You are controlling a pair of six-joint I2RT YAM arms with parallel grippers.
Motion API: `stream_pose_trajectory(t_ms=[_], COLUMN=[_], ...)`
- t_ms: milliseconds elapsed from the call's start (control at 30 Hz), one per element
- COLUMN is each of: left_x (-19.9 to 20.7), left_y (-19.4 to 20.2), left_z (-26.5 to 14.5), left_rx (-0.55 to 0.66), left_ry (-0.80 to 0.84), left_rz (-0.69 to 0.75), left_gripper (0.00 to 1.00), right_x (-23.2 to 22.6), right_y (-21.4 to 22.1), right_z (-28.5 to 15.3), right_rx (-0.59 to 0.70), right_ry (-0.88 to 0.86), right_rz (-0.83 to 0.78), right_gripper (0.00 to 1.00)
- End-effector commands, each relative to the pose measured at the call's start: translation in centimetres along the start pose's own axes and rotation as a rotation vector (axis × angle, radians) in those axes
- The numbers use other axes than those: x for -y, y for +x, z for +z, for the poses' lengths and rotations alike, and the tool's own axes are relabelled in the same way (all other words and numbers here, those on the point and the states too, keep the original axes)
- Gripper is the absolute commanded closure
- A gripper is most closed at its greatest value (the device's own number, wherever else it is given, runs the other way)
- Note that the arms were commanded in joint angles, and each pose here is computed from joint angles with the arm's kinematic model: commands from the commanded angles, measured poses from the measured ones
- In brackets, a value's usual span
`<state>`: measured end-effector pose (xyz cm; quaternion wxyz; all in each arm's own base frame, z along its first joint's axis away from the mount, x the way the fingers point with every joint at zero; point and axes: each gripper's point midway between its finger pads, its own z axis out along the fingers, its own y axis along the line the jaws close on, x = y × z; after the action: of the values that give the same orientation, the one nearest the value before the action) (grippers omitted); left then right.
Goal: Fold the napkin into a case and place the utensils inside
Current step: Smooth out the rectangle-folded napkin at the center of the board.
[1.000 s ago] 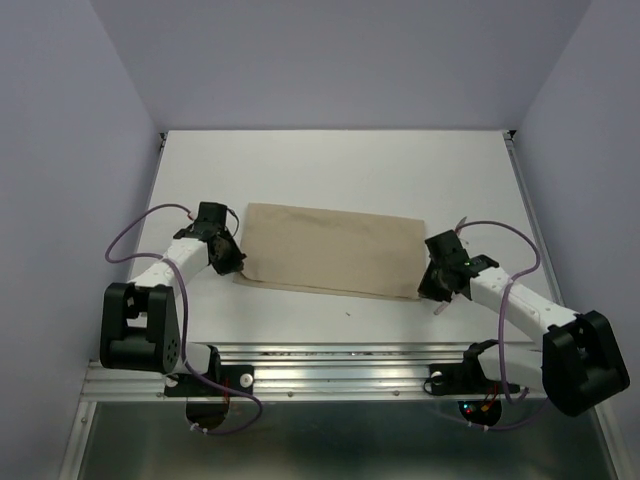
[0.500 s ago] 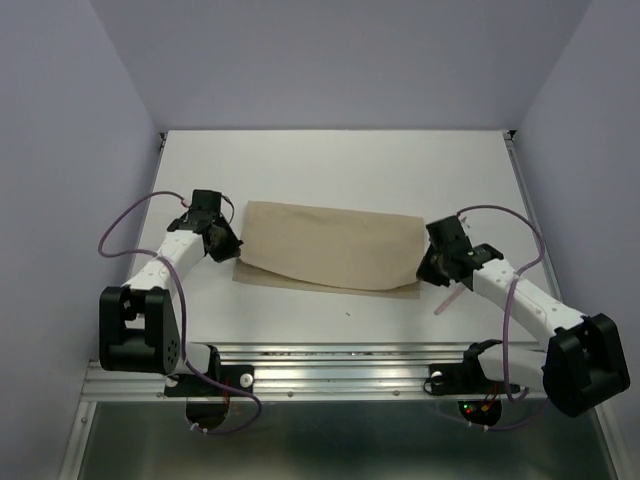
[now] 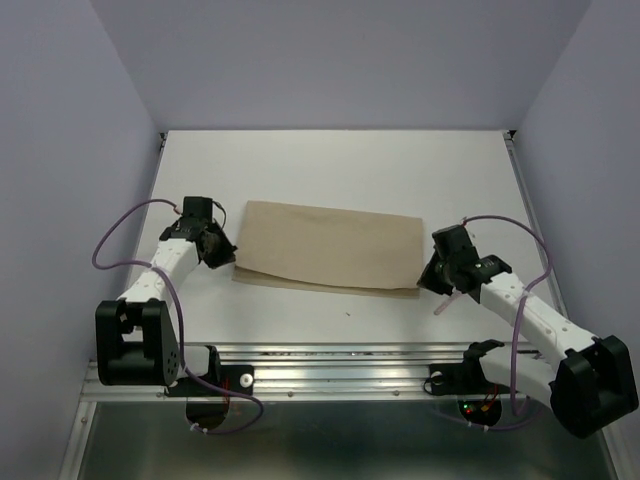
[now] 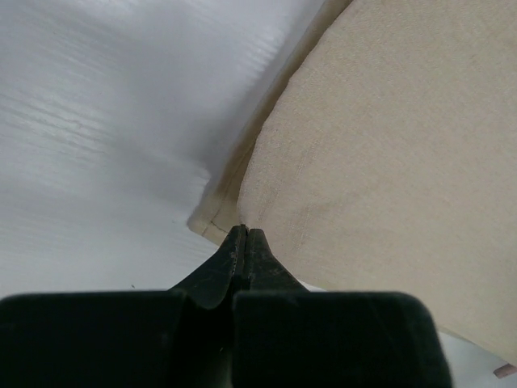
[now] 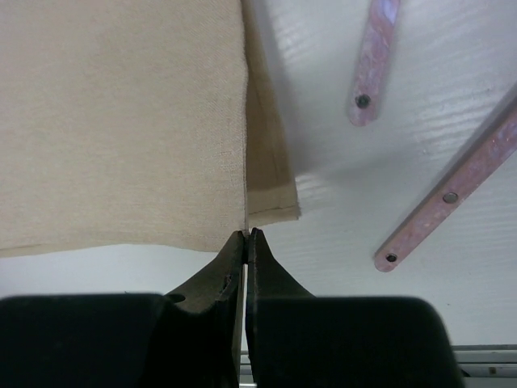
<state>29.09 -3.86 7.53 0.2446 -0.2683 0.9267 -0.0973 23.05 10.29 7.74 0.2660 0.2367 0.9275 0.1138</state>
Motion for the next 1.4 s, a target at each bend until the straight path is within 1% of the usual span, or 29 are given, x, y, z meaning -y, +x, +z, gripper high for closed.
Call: stream_pose_trajectory(t_ms=[0, 167, 367, 500, 533, 567, 700, 867, 967, 1000, 1100, 1200, 1367], left_x=[-0.5, -0.5, -0.5, 0.9, 0.8, 1.3, 1.7, 1.4, 0.8, 0.1, -0.2, -0.6, -1.4], left_y=[0.8, 0.9, 0.8, -0.9, -0.9, -1.7, -2.4, -1.1, 0.0, 1.1, 2.2, 2.5, 2.8], left_z=[1.0, 1.9, 1.7, -0.2, -0.6, -1.4, -3.2, -4.2, -3.6, -2.9, -1.4, -0.5, 0.4], left_rx=[-0.027, -0.038, -0.034, 0.012, 0.006, 0.031, 0.057, 0.027, 0.009, -0.020, -0.055, -0.067, -0.075], left_ry=[-0.001, -0.006, -0.004, 0.034, 0.028, 0.041, 0.056, 0.066, 0.064, 0.047, 0.046, 0.027, -0.016], left_rz=[-0.002, -0.007, -0.007, 0.008, 0.019, 0.023, 0.031, 0.028, 0.017, 0.010, -0.006, -0.017, -0.048], left_gripper=[1.00, 1.00, 1.00, 1.00, 1.00, 1.00, 1.00, 1.00, 1.00, 1.00, 1.00, 1.00, 1.00], right_x=[0.5, 1.9, 2.2, 1.4, 0.7, 0.7, -0.4, -0.3, -0.1, 0.3, 0.6, 1.0, 1.9], right_y=[1.6, 2.9, 2.7, 1.0, -0.2, -0.6, -2.1, -1.6, -0.9, -0.3, 0.9, 1.9, 2.7], right_z=[0.8, 2.2, 2.4, 1.3, 0.6, 0.2, -1.5, -1.7, -1.4, -1.0, -0.1, 0.6, 1.5], right_rx=[-0.045, -0.074, -0.058, -0.015, 0.022, 0.030, 0.067, 0.050, 0.032, 0.018, -0.016, -0.048, -0.066], right_ry=[-0.009, 0.035, 0.051, 0.047, 0.035, 0.038, 0.010, 0.013, 0.003, 0.009, 0.002, 0.005, 0.032], right_rz=[0.038, 0.036, 0.036, 0.025, 0.027, 0.021, 0.019, 0.029, 0.043, 0.044, 0.053, 0.052, 0.046], right_gripper=[0.99, 0.99, 0.99, 0.99, 0.99, 0.99, 0.99, 0.99, 0.99, 0.99, 0.99, 0.99, 0.99])
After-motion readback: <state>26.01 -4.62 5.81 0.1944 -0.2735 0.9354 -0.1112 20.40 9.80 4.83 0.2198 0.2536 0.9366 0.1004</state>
